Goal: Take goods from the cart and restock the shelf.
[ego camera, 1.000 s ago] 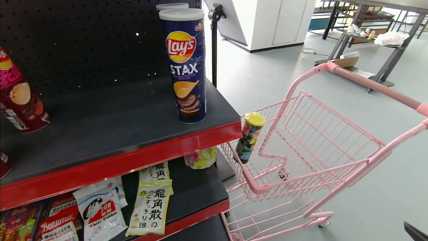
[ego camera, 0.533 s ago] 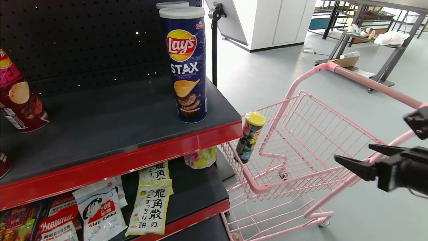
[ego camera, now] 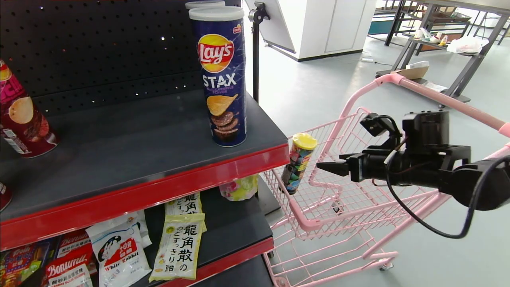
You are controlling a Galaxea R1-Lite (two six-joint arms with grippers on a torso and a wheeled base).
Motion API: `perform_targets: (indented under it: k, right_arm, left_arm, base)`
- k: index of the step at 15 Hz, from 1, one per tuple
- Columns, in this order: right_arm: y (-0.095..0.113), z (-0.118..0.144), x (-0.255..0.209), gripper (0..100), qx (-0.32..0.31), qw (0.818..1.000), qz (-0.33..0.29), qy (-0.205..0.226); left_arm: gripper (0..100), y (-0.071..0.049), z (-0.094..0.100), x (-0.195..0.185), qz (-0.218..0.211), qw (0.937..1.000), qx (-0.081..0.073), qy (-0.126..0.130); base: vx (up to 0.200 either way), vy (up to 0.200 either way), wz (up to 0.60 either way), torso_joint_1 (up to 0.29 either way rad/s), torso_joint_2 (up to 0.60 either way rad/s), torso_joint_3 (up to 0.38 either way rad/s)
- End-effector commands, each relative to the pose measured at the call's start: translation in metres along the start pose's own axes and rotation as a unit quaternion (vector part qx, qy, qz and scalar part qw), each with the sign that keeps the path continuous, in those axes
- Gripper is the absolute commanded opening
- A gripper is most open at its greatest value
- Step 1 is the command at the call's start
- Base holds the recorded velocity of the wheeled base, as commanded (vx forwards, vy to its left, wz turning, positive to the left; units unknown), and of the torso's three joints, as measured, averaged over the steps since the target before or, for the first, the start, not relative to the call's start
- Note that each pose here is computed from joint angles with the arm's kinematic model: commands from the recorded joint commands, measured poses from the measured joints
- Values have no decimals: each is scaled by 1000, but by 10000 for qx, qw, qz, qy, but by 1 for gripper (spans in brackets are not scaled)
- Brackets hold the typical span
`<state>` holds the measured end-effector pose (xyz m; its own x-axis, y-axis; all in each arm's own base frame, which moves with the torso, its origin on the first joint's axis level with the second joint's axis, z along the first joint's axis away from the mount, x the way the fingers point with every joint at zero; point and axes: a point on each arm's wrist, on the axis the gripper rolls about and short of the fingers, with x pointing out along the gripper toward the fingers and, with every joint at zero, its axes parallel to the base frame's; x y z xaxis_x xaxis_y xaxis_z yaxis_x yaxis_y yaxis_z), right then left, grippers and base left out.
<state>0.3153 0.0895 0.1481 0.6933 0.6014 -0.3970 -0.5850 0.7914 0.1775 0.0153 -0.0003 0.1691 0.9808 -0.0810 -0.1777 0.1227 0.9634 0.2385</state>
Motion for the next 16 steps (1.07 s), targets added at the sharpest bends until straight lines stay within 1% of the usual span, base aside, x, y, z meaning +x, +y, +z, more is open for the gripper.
perform_targets:
  k: [1, 4, 5, 6, 7, 9, 13, 16]
  right_arm:
    - [-12, -10, 32, 100, 78, 9994, 267, 230]
    - [-21, -13, 48, 100, 78, 9992, 302, 270]
    - [-29, -13, 55, 100, 40, 9994, 255, 230]
    - [-32, -15, 58, 100, 17, 9995, 249, 213]
    - [-39, -15, 67, 100, -66, 9997, 242, 76]
    - [-44, -17, 78, 100, -102, 9995, 303, 11]
    - [-50, -24, 91, 100, -98, 9990, 441, 14]
    - [-55, -21, 102, 100, -111, 9990, 439, -53]
  left_arm:
    - [100, 0, 1, 3, -10, 10000, 13, 86]
    - [100, 0, 0, 5, 7, 9999, 22, 152]
    - [100, 0, 1, 6, 2, 9998, 26, 174]
    - [100, 0, 1, 6, 2, 9998, 26, 174]
    - [100, 0, 2, 7, 4, 9998, 28, 199]
    - [100, 0, 3, 7, 12, 9998, 35, 200]
    - [100, 0, 3, 8, 29, 9997, 41, 227]
    - [100, -1, 2, 10, 12, 9995, 68, 301]
  base:
    - [0, 0, 0, 0, 0, 0]
    - [0, 0, 0, 0, 0, 0]
    - [0, 0, 0, 0, 0, 0]
    - [0, 0, 0, 0, 0, 0]
    - [0, 0, 0, 0, 0, 0]
    - [0, 0, 0, 0, 0, 0]
    - [0, 0, 0, 0, 0, 0]
    - [0, 0, 0, 0, 0, 0]
